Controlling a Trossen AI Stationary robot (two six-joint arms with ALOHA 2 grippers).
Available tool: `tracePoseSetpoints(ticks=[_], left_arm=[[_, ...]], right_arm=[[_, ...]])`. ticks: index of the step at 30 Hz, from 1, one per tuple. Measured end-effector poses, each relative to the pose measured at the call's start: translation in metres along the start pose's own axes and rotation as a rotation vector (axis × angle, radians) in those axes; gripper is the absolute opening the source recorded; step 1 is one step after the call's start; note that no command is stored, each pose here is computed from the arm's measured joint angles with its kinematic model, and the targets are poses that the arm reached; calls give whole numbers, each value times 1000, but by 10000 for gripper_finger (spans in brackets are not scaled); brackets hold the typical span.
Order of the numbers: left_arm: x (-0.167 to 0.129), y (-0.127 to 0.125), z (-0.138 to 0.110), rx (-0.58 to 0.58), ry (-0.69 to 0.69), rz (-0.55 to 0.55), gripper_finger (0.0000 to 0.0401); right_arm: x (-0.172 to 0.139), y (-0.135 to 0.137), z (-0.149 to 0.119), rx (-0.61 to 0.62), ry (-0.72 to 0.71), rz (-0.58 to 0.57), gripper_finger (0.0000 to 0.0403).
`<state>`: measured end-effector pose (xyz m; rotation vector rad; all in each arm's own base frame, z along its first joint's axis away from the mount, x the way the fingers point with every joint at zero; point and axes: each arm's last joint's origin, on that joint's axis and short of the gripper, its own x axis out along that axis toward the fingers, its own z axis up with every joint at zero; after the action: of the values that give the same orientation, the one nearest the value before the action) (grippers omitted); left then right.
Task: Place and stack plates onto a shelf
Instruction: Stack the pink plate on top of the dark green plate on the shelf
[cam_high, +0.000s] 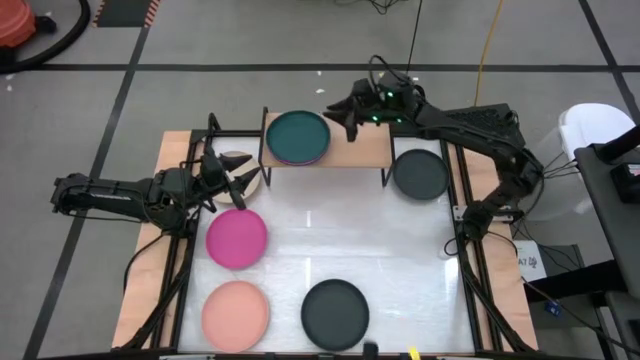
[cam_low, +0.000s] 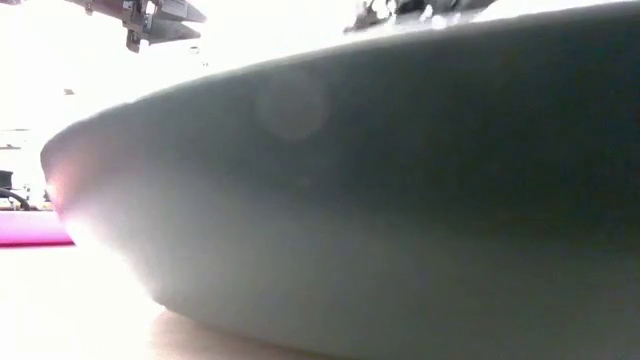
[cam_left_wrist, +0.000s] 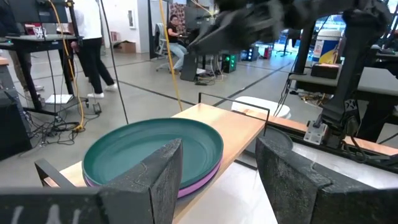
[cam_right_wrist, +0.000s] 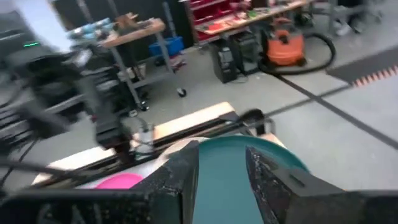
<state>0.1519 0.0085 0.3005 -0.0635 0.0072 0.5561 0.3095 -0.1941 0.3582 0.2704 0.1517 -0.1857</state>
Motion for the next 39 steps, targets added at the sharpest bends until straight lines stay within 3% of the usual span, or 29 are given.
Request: tracePoseSetpoints(ticks=[5,11,16,22,26,30,39], left_arm=[[0,0,0,0,0,0,207],[0,0,0,0,0,0,207],[0,0,0,0,0,0,207],[0,0,0,0,0,0,207],[0,0,0,0,0,0,207],[0,0,0,0,0,0,207],[0,0,0,-14,-2,0,207]], right_arm=[[-30,48,-3,-143,60,91,116],[-71,91,-41,-181,87,210,116],[-100,110,-99,-172,54,308,116],[-122,120,-182,-143,-34,314,116],[-132,123,-219,-128,-115,318,116],[-137,124,-233,-132,-144,283,116],[-138,127,-235,-130,-139,298,116]])
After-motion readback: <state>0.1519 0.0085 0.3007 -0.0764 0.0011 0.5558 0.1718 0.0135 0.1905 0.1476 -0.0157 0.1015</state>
